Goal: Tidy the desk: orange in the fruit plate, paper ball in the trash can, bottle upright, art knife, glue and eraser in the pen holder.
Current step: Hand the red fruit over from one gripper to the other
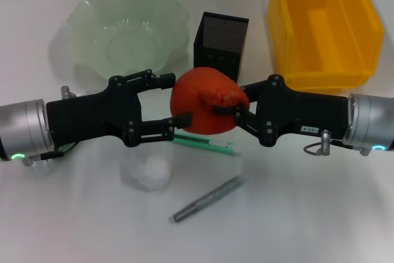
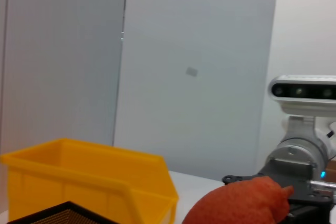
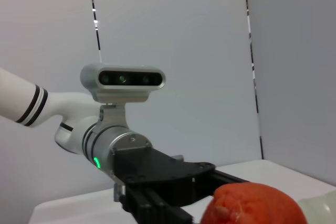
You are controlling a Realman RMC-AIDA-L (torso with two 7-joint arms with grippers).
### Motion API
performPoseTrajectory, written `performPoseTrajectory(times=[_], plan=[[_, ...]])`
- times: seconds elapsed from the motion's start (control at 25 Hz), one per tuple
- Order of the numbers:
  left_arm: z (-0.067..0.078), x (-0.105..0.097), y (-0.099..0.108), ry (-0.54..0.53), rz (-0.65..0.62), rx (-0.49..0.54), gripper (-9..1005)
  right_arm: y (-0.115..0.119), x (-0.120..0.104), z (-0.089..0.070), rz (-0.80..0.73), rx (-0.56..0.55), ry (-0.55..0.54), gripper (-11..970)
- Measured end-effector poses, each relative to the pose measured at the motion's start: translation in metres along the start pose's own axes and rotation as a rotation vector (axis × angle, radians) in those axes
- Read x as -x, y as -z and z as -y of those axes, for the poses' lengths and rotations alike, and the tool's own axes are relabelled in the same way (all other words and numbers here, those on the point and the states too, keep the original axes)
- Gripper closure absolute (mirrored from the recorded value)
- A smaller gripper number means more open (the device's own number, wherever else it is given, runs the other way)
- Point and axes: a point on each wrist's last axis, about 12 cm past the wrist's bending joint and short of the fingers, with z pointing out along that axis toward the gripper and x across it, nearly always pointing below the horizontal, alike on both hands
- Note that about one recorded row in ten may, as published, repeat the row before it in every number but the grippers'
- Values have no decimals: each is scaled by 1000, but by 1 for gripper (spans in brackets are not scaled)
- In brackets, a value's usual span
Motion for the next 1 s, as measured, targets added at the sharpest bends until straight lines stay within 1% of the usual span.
performPoseTrajectory(times=[0.52,0.72,0.96,1.0], plan=[[-3,-2,-2,5,-12,19,184,-2,0,-2,8,12,-5,921],[-4,-3,-5,16,-19,19,213,-1,-1,-2,7,9,-7,921],[-4,-2,-9,17,-36,4,428,-2,0,-2,8,12,-10,920],[-5,-2,-9,17,-36,3,491,-2,0,-2,8,12,-10,920]])
